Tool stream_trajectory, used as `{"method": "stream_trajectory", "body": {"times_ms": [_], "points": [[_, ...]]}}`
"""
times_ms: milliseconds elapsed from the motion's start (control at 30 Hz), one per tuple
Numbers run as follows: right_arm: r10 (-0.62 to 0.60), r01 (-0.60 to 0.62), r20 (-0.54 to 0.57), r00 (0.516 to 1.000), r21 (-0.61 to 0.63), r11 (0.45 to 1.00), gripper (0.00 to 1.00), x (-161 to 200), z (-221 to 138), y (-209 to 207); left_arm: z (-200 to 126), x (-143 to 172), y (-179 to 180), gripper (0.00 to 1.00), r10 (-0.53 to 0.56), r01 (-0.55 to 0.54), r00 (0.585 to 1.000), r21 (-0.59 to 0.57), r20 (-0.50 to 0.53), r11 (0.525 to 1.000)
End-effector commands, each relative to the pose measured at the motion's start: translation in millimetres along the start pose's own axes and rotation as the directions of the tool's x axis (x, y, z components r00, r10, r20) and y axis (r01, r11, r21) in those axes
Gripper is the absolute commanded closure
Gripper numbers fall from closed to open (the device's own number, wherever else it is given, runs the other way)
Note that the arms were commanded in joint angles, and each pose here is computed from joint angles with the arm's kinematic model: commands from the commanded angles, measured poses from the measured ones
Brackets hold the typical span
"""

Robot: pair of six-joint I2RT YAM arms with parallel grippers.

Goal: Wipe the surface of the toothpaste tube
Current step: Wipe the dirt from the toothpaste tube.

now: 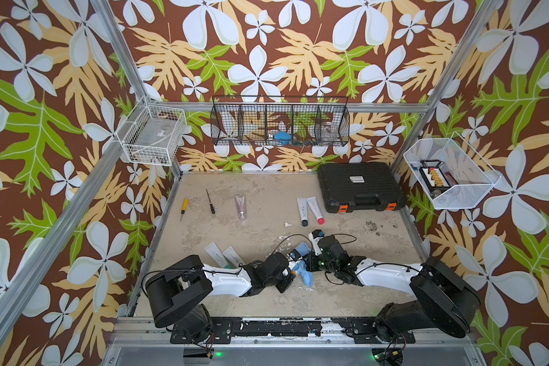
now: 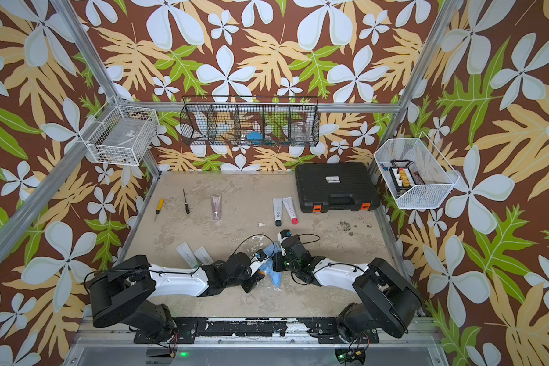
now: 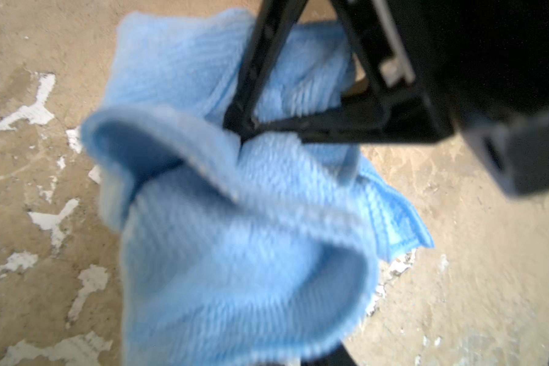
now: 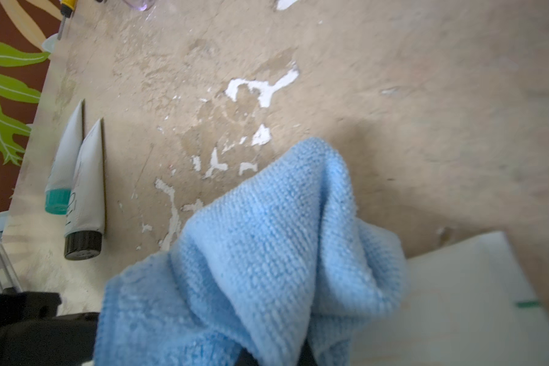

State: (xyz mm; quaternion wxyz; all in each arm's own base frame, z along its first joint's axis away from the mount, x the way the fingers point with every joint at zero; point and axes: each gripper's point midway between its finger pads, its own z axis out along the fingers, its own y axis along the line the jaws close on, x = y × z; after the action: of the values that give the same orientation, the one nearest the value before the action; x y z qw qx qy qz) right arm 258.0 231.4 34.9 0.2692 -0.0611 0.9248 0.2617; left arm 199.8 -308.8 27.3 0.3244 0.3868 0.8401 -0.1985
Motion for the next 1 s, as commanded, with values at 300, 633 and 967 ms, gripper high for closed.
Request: {"method": "stream_trajectory", "body": {"times_ms": [300, 633, 967], "points": [[0.066, -0.045, -0.081, 0.994, 0.242, 0.969, 1.0, 17, -12, -85, -1, -4, 11, 0.79, -0.001, 0.002, 1.0, -0.062, 0.015, 0.998], [0.107, -0.098, -0.018, 0.994, 0.277, 0.956, 1.0, 2, -28, -99, 0, -3, 12, 0.79, -0.003, 0.004, 1.0, -0.065, 0.011, 0.998], [0.083, -0.068, -0.069, 0.994, 0.194, 0.979, 1.0, 10, -18, -86, 0, -4, 11, 0.79, -0.002, 0.003, 1.0, -0.06, 0.013, 0.998]]}}
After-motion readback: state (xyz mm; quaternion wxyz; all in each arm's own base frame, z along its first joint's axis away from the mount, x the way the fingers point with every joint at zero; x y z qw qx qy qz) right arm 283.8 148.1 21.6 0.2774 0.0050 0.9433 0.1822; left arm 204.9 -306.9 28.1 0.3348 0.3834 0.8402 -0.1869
